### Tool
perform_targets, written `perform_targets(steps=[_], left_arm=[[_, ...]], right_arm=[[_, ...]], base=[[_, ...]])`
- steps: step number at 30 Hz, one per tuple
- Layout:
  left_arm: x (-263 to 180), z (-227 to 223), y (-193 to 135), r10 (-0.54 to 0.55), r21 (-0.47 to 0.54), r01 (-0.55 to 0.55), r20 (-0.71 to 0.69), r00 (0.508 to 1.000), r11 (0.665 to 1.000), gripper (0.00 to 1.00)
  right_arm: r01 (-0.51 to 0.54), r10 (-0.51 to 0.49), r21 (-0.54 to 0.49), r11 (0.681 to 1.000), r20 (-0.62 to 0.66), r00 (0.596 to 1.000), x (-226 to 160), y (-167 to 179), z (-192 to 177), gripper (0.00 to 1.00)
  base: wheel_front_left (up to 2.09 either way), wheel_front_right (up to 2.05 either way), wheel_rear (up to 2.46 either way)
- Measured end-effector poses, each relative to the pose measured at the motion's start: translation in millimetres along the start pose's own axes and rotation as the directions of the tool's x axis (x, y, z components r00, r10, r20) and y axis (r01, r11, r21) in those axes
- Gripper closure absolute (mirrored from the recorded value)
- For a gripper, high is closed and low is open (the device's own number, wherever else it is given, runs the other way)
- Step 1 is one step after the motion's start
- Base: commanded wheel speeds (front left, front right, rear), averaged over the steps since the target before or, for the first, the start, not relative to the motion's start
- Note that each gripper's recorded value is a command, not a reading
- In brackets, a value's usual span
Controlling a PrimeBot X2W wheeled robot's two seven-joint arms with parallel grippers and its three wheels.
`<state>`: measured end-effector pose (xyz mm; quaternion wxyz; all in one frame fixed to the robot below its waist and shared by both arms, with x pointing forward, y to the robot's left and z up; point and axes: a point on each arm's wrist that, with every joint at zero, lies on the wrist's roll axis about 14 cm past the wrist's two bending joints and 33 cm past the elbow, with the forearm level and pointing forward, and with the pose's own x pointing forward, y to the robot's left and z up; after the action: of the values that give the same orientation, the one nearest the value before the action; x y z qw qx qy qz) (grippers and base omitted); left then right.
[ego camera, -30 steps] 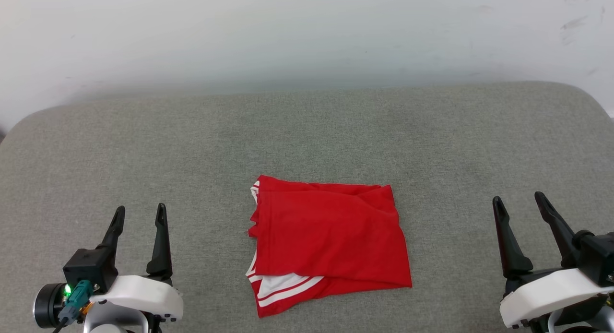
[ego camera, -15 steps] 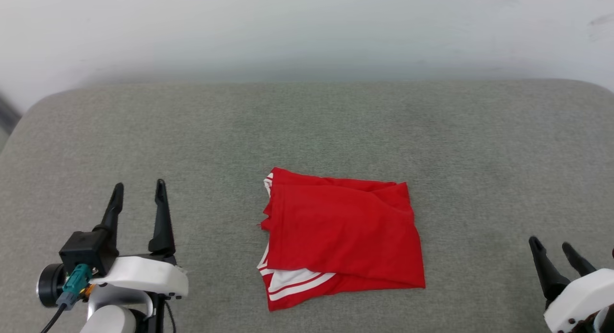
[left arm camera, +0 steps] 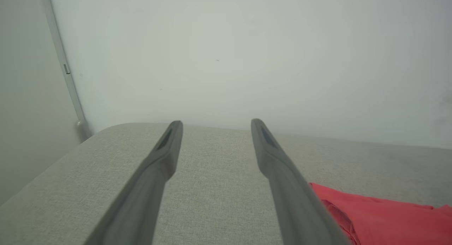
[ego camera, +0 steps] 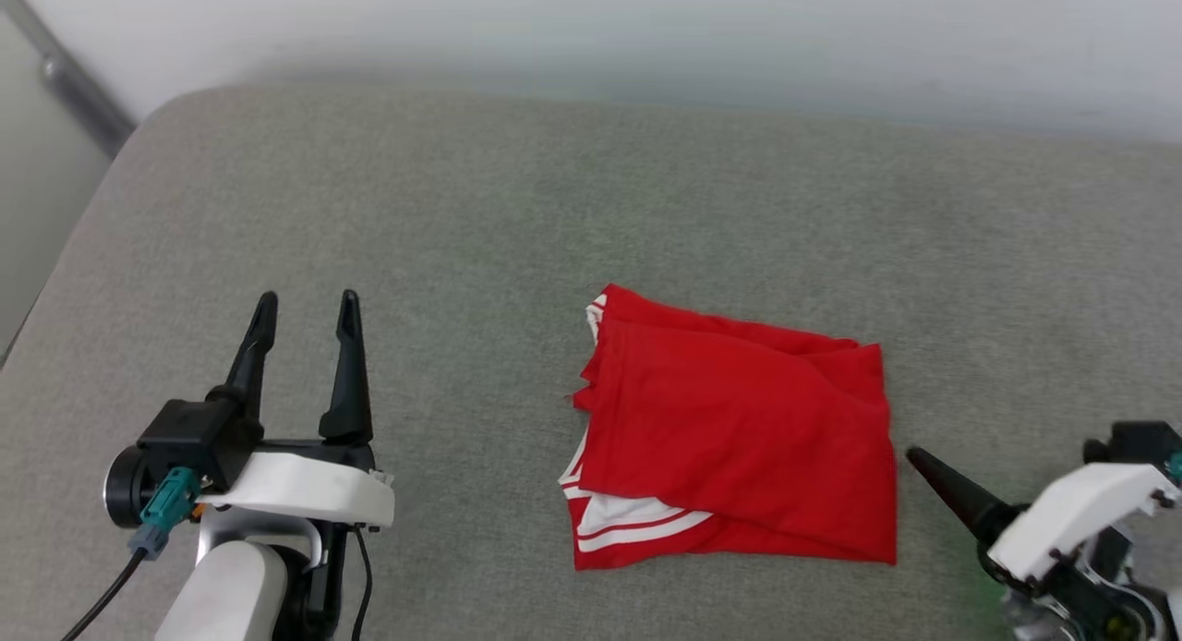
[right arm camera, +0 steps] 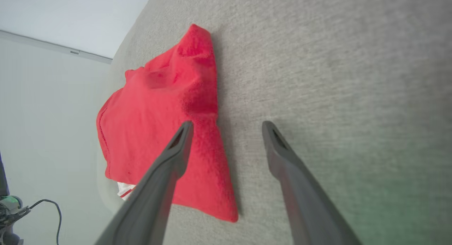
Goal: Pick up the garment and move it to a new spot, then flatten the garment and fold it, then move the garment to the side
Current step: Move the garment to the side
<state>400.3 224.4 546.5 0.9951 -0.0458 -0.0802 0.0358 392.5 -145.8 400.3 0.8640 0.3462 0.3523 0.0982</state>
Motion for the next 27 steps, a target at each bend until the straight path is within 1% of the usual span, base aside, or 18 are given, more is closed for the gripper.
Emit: perform_targets(steps=[4,8,10,11,12,15,19,21,23,26,27], left_arm=[[0,-6,10,0.022,0.013,-0.022,-0.016,1.0,1.0,0.0],[-2,-9,20,0.048,0.026,-0.047,-0.025,0.999,0.999,0.0],[-3,-10,24,0.058,0.031,-0.058,-0.028,0.998,0.998,0.0],[-3,-11,25,0.062,0.031,-0.061,-0.029,0.998,0.998,0.0],[-4,-11,26,0.066,0.034,-0.065,-0.03,0.997,0.997,0.0],[-4,-10,26,0.066,0.033,-0.065,-0.026,0.997,0.997,0.0],[-4,-6,24,0.064,0.022,-0.064,-0.012,0.998,0.998,0.0],[-5,-4,25,0.068,0.023,-0.068,-0.004,0.998,0.997,0.0],[-5,-2,23,0.06,0.024,-0.06,0.002,0.998,0.998,0.0],[-5,0,15,0.037,0.019,-0.037,0.008,0.999,0.999,0.0],[-5,0,12,0.029,0.016,-0.029,0.008,1.0,0.999,0.0]], right_arm=[[-0.071,0.075,0.073,0.995,-0.05,0.996,31,22,-9,0.0],[-0.098,0.11,0.103,0.99,-0.116,0.987,51,32,-21,0.0],[-0.112,0.126,0.102,0.988,-0.14,0.982,58,38,-23,0.61],[-0.119,0.133,0.102,0.988,-0.142,0.981,60,41,-23,0.85],[-0.128,0.142,0.101,0.987,-0.146,0.979,62,44,-23,1.0],[-0.141,0.156,0.101,0.985,-0.156,0.975,62,49,-24,1.0],[-0.15,0.156,0.051,0.987,-0.152,0.976,58,52,-22,1.0],[-0.146,0.142,-0.015,0.989,-0.144,0.979,54,51,-17,1.0],[-0.136,0.122,-0.105,0.985,-0.133,0.984,50,50,-11,1.0],[-0.09,0.064,-0.244,0.966,-0.113,0.991,40,39,-5,1.0],[-0.073,0.045,-0.275,0.959,-0.104,0.994,36,34,-2,1.0]], base=[[0.0,0.0,0.0],[0.0,0.0,0.0],[0.0,0.0,0.0],[0.0,0.0,0.0],[0.0,0.0,0.0],[0.0,0.0,0.0],[0.0,0.0,0.0],[0.0,0.0,0.0],[0.0,0.0,0.0],[0.0,0.0,0.0],[0.0,0.0,0.0]])
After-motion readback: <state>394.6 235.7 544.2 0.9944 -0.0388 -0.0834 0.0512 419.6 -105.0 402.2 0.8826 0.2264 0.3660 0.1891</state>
